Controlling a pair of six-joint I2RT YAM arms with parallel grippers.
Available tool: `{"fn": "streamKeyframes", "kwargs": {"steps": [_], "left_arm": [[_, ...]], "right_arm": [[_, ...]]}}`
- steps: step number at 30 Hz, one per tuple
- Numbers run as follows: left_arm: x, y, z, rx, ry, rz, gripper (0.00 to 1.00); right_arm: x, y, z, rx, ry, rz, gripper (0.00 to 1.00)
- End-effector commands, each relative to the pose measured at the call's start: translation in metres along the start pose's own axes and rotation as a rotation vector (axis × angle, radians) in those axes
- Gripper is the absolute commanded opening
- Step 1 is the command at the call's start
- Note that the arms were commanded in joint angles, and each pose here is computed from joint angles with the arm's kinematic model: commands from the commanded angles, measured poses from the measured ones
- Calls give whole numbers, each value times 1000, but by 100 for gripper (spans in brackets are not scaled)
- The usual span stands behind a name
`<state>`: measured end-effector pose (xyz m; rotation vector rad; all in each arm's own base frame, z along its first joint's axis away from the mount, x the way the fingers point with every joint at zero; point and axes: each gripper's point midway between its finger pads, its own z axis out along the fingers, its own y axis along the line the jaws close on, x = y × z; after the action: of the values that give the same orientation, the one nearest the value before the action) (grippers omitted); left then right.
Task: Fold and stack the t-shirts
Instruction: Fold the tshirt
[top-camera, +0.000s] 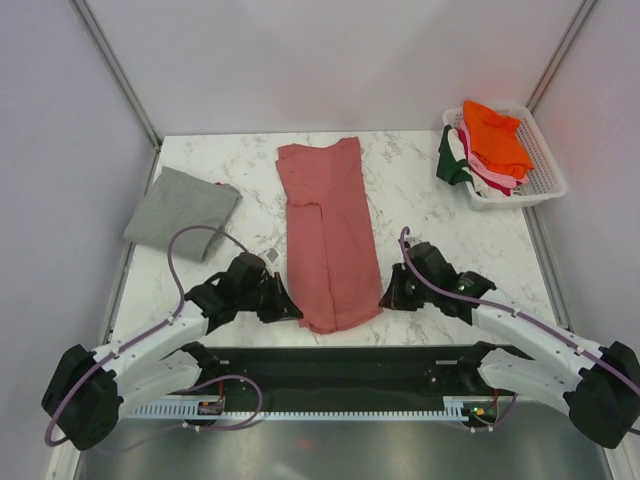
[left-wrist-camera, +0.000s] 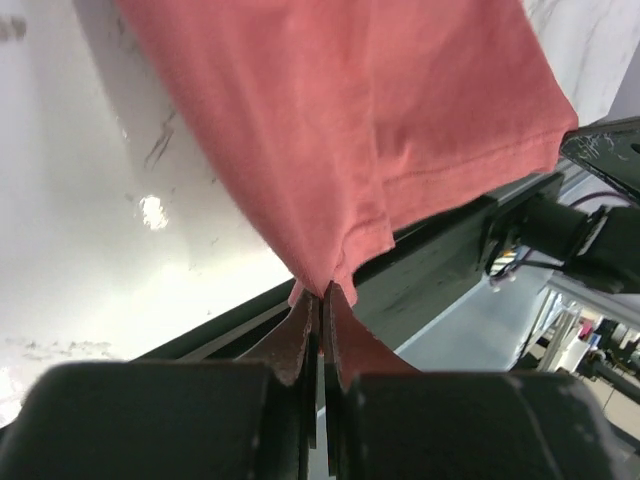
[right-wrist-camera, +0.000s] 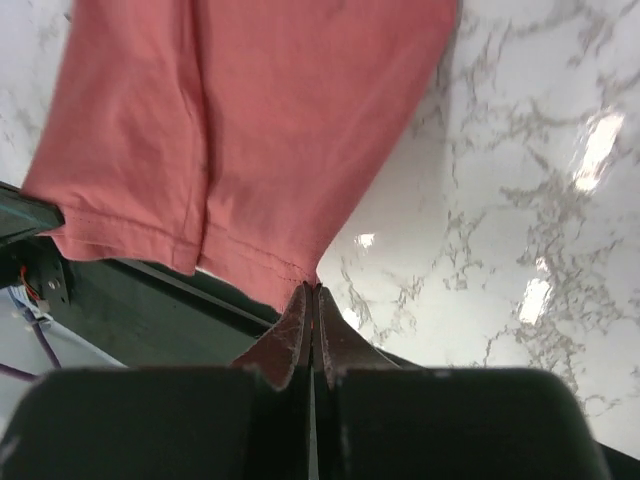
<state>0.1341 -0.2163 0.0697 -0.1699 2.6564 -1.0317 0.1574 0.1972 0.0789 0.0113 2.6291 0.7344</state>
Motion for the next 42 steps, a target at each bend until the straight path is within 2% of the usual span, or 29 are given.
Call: {"fn": "streamKeyframes", "kwargs": {"steps": [1,5,6,8,9,11,12,14,17,20,26,31,36,37,38,39,40,41,42], "left_arm": [[-25,-23,-3,16,-8,2,2],[-66,-32,-8,42,-57,-11,2],[-87,-35,-15,56,-99,-18,2],[-108,-32,-12,37,-116,-36,2],[-130,-37,-18,46,-150,-37,2],[-155,-28,-13,21,-164,-71,2],[-174,-38,-17,33,-199,-60,2],[-210,-42,-22,29,-255,-68,2],[-242,-32,-6,4,-247,-106,2],[-287,-43,1,24,-281,-101,2],[-335,-41,32,36,-268,-121,2],[-357,-34,45,32,-268,-124,2],[-378,-16,60,-9,-293,-136,2],[-380,-12,66,-9,-284,-141,2],[-389,-16,67,10,-290,-132,7],[-386,-1,84,-6,-252,-157,36],[-387,2,87,-12,-240,-161,49],[-392,5,86,-37,-250,-161,58],[-391,4,81,-53,-258,-157,99]], "right_arm": [[-44,9,-9,51,-111,-52,0],[-87,16,-6,81,-162,-61,0],[-105,17,-4,88,-177,-48,0],[-123,18,6,91,-167,-41,0],[-147,22,2,78,-205,-23,0],[-162,22,17,67,-174,-7,0],[-187,27,13,52,-214,4,0],[-213,30,26,33,-204,21,0],[-247,26,46,15,-192,54,0],[-276,21,66,-5,-186,87,0],[-321,15,96,-54,-187,126,0],[-337,4,120,-77,-165,156,0],[-362,1,131,-86,-199,167,0],[-364,-6,141,-74,-196,177,5],[-375,-3,139,-79,-220,173,24],[-377,-4,141,-76,-224,180,47],[-379,-9,144,-66,-228,186,68],[-380,-14,144,-48,-237,191,76],[-379,-16,142,-41,-239,181,78]]}}
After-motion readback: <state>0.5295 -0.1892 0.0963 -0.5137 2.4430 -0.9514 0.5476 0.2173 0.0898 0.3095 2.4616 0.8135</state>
